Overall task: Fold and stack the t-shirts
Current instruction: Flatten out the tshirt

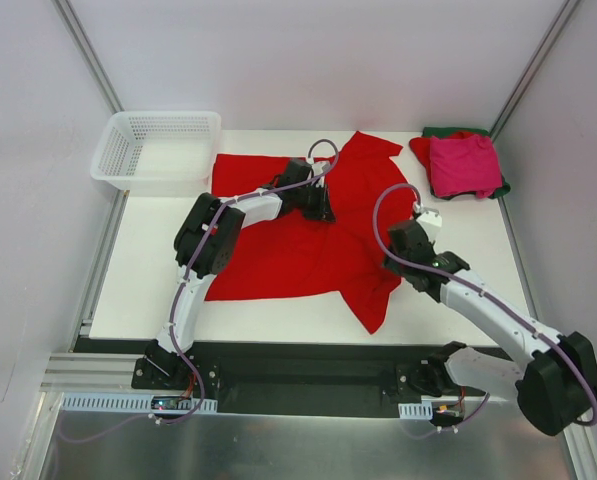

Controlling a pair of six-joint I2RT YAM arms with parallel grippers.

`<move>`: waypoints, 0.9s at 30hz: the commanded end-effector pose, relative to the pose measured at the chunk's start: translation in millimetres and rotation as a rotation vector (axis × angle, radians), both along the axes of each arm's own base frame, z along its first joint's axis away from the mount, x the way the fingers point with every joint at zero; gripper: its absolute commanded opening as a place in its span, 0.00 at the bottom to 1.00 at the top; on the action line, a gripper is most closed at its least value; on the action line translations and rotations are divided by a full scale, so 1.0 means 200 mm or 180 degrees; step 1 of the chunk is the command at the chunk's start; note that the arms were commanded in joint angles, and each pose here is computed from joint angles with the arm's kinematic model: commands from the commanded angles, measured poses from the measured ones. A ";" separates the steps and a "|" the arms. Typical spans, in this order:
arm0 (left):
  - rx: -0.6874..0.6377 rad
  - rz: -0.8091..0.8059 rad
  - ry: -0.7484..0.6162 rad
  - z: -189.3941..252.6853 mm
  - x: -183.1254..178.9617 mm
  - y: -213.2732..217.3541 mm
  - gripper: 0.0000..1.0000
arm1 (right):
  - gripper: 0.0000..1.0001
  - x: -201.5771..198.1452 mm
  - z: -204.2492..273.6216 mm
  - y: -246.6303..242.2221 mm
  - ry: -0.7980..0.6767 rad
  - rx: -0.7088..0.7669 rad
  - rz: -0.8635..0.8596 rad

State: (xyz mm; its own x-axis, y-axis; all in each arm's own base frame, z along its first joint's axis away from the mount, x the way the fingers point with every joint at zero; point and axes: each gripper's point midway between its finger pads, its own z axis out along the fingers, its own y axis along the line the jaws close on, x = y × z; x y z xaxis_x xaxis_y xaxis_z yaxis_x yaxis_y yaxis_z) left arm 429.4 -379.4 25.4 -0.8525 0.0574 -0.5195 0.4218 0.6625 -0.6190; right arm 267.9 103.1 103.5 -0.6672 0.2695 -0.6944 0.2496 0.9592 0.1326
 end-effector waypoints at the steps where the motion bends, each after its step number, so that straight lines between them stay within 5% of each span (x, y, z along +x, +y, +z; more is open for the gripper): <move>1: 0.0182 0.0149 0.0082 -0.01 0.01 0.10 0.00 | 0.49 -0.16 -0.06 -0.08 0.0042 0.0189 -0.0240; 16: 0.0205 0.0466 0.0204 0.01 0.13 0.26 0.00 | 0.45 -0.39 -0.20 -0.22 0.0281 0.0126 -0.0373; 23: 0.0194 0.0450 0.0227 0.00 0.12 0.26 0.00 | 0.23 -0.31 -0.29 -0.14 0.0328 0.0195 -0.0309; 27: 0.0191 0.0425 0.0235 0.00 0.11 0.25 0.00 | 0.22 -0.23 -0.31 -0.06 0.0324 0.0258 -0.0227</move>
State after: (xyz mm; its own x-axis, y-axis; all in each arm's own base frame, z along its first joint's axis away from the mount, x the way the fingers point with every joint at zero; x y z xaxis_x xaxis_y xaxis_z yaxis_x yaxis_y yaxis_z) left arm 454.0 -342.8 25.6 -0.8810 -0.0326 -0.4719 0.3136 0.7065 -0.6344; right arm 199.1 72.0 36.3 -0.7380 0.3456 -0.5796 0.3518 0.9300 0.1066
